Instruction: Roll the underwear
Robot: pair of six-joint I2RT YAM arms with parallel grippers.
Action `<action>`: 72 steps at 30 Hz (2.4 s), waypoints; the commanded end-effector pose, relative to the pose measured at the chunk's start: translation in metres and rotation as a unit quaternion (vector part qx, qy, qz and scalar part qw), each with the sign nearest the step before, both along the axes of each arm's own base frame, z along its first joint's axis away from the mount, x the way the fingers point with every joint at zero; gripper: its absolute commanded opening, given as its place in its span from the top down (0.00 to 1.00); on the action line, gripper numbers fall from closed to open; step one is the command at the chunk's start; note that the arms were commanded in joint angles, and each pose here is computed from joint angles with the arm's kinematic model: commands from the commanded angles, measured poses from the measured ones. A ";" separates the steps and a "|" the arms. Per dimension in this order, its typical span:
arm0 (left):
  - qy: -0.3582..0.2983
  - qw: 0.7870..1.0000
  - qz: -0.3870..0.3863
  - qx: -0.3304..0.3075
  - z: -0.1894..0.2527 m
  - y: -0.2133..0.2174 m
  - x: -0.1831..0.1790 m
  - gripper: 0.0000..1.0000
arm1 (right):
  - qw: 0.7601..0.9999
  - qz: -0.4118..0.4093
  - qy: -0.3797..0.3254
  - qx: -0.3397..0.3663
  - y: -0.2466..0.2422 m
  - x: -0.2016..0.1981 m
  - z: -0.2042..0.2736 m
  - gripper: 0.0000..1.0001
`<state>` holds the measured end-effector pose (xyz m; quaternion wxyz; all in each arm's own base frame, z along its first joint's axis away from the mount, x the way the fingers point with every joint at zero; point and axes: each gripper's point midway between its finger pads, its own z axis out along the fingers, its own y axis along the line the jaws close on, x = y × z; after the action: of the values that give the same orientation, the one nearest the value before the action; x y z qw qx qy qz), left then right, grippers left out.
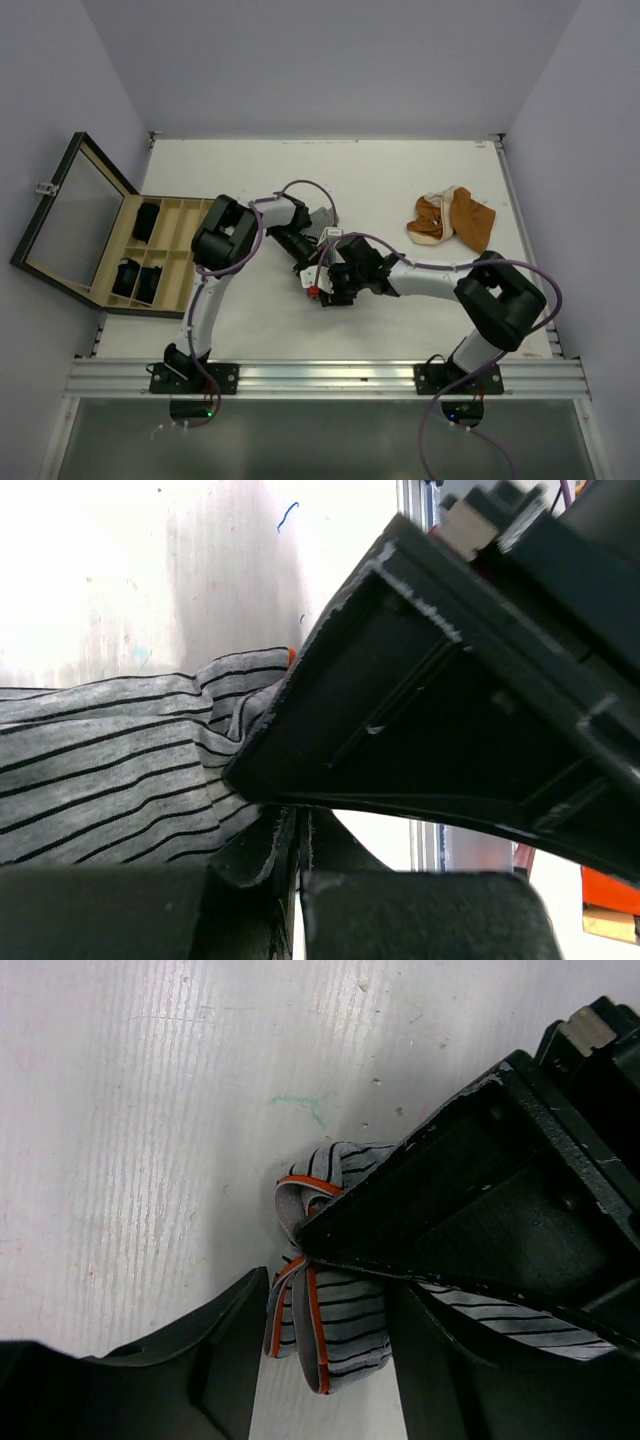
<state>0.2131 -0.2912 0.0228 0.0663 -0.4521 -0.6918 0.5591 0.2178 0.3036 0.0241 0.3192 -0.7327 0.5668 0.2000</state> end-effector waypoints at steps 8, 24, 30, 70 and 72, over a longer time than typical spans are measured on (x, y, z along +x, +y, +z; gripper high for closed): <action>-0.042 0.999 0.000 0.028 -0.029 0.025 0.010 1.00 | 1.000 0.013 0.010 0.000 0.022 0.002 -0.022 0.68; -0.255 0.957 0.134 -0.027 0.095 0.041 0.071 0.63 | 0.976 -0.008 0.217 -0.013 0.031 -0.043 -0.025 1.00; -0.405 0.885 0.229 0.013 0.125 0.098 0.098 0.62 | 0.942 -0.041 0.333 -0.011 0.035 -0.045 -0.023 1.00; -0.674 0.732 -0.064 0.068 -0.010 0.080 0.021 0.93 | 0.739 -0.242 0.624 -0.079 0.043 0.015 -0.074 0.91; -0.632 0.766 -0.088 0.075 -0.020 0.083 0.006 1.00 | 0.750 -0.248 0.610 -0.066 0.044 0.025 -0.068 0.83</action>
<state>0.2335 -0.2106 0.0166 -0.3577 -0.7518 -0.5515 0.0518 0.2344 0.3699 0.0181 -0.1340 -0.2894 0.7532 0.5753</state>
